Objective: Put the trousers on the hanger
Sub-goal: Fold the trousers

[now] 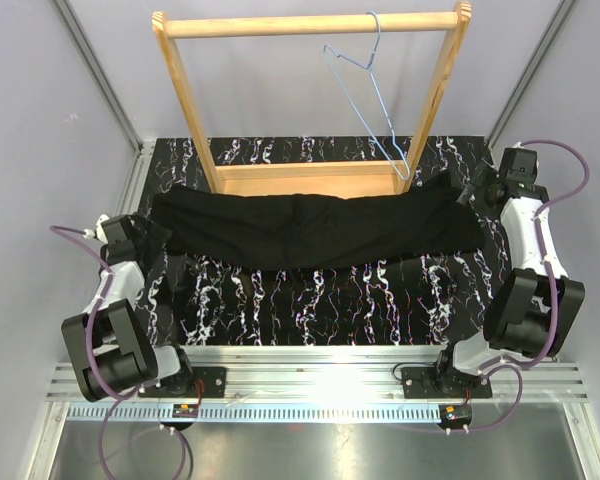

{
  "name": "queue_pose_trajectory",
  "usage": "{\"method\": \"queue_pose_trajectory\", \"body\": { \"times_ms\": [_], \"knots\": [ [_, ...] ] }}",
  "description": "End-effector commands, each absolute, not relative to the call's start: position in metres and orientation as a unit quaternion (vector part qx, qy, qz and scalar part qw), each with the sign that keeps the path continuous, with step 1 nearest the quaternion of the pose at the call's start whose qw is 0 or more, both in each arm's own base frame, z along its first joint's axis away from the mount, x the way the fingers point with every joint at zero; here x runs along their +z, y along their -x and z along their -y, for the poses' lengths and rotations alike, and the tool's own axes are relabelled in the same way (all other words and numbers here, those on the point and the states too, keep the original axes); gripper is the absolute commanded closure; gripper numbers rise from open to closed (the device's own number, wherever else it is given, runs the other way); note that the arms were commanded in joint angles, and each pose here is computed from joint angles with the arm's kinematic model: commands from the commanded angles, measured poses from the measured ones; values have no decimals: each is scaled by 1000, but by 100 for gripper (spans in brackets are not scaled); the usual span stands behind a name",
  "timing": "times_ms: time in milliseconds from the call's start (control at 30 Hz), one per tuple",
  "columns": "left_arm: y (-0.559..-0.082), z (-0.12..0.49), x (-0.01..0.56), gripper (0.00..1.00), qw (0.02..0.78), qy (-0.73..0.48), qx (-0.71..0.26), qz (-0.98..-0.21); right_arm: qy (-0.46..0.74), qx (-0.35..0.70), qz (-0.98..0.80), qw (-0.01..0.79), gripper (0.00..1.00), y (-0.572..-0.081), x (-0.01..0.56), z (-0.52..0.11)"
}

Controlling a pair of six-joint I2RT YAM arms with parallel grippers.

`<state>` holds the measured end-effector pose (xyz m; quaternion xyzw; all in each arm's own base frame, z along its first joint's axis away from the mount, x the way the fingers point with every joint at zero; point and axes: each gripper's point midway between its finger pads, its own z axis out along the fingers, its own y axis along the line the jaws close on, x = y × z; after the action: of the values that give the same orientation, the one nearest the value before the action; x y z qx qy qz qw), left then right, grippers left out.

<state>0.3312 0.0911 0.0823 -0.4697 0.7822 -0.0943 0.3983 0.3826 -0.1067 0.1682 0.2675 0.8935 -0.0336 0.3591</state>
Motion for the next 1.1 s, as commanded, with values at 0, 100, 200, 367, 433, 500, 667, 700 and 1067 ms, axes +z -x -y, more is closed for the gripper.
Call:
{"method": "queue_pose_trajectory", "body": {
  "times_ms": [0,100,200,367,433,500,667,700,1067],
  "knots": [
    [-371,-88,123,11,489,445,-170,-731,-249,6,-872,421,7,-392,204,93],
    [-378,-87,118,12,498,446,-186,-720,-242,21,-870,429,7,-392,208,87],
    [-381,-90,108,13,497,461,-197,-708,-236,33,-868,435,7,-393,212,82],
    [-386,-90,88,14,479,479,-209,-705,-233,31,-870,433,7,-394,209,83],
    [-387,-90,77,15,464,493,-207,-706,-233,33,-869,435,7,-394,209,82],
    [-386,-92,73,15,469,497,-206,-700,-232,35,-869,436,6,-395,209,82],
    [-394,-96,63,15,464,504,-205,-699,-230,40,-868,438,6,-397,209,80],
    [-397,-96,61,15,463,504,-207,-699,-230,38,-870,435,6,-396,207,80],
    [-426,-103,43,47,443,508,-216,-706,-229,38,-869,436,6,-391,208,79]
  ]
}}
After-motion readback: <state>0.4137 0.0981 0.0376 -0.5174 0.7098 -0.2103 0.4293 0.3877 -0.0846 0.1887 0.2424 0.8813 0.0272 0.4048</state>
